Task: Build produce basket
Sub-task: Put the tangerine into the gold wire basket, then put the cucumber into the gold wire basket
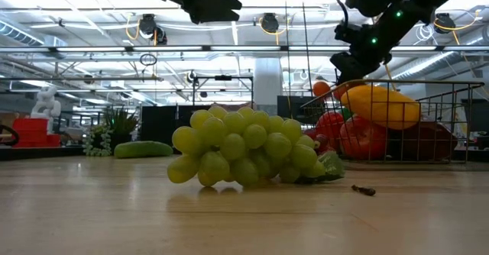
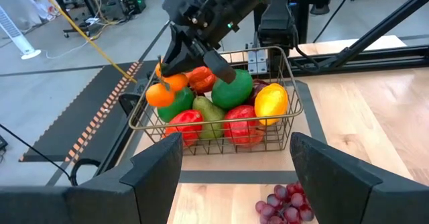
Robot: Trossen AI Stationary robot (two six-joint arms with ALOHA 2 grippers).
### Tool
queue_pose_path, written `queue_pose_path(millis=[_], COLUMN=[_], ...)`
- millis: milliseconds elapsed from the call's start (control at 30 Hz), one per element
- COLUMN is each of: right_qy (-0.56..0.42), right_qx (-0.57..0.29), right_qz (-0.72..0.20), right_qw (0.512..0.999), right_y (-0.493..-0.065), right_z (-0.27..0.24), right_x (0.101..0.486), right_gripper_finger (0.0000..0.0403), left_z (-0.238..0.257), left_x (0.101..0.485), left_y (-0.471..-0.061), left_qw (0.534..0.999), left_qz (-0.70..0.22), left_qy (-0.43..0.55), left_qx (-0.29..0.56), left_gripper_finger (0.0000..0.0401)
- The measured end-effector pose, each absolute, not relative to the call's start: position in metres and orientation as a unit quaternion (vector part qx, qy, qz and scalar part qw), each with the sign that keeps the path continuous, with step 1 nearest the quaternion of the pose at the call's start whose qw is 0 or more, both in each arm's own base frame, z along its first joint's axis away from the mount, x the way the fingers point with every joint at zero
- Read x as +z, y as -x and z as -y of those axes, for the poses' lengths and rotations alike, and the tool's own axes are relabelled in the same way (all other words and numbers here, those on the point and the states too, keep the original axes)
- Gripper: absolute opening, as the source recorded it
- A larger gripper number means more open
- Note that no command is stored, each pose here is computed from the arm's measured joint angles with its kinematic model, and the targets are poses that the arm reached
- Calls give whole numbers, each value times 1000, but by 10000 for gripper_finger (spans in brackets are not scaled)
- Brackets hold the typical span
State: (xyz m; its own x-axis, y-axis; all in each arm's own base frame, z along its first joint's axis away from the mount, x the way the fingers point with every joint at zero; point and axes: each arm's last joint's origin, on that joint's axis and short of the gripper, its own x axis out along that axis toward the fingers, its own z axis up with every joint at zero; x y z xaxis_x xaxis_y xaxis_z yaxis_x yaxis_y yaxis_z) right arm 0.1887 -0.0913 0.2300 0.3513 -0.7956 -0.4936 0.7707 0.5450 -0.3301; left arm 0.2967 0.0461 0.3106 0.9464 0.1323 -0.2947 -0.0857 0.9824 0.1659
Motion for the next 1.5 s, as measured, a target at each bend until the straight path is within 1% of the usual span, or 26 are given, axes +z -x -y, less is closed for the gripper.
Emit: queue_pose_path(millis=[167,300,400,533,733,800,967,1067,1133,1367,1500], right_qy=[7,4,5,18,44,52,64,78,94,140,161], right_qx=[-478,-481,-480,-474,-463,-463,-447,-432,-423,-410,-405], right_qz=[-305,-282,-265,-265,-264,-249,-192,-167,-164,-180,-194], right_qw=[824,830,836,840,845,849,871,883,886,883,879], right_y=[-188,-190,-192,-194,-192,-190,-181,-177,-174,-171,-171], right_z=[93,94,93,91,86,81,65,58,54,52,52], right_x=[230,234,237,238,245,253,276,286,289,291,288], right_gripper_finger=[104,153,179,199,208,208,208,208,208,208,208], left_z=[-46,-46,-46,-46,-46,-47,-55,-61,-65,-81,-94], left_x=[311,311,311,311,310,308,302,296,292,261,246], left_y=[-297,-297,-297,-297,-296,-296,-295,-294,-297,-302,-304], left_qw=[984,984,984,983,982,979,964,958,955,928,910], left_qz=[-154,-154,-154,-155,-160,-168,-202,-226,-234,-323,-362], left_qy=[-76,-75,-76,-78,-89,-100,-129,-130,-133,-139,-137], left_qx=[55,55,55,55,53,60,113,119,122,122,146], left_gripper_finger=[273,273,273,273,273,273,273,273,273,273,273])
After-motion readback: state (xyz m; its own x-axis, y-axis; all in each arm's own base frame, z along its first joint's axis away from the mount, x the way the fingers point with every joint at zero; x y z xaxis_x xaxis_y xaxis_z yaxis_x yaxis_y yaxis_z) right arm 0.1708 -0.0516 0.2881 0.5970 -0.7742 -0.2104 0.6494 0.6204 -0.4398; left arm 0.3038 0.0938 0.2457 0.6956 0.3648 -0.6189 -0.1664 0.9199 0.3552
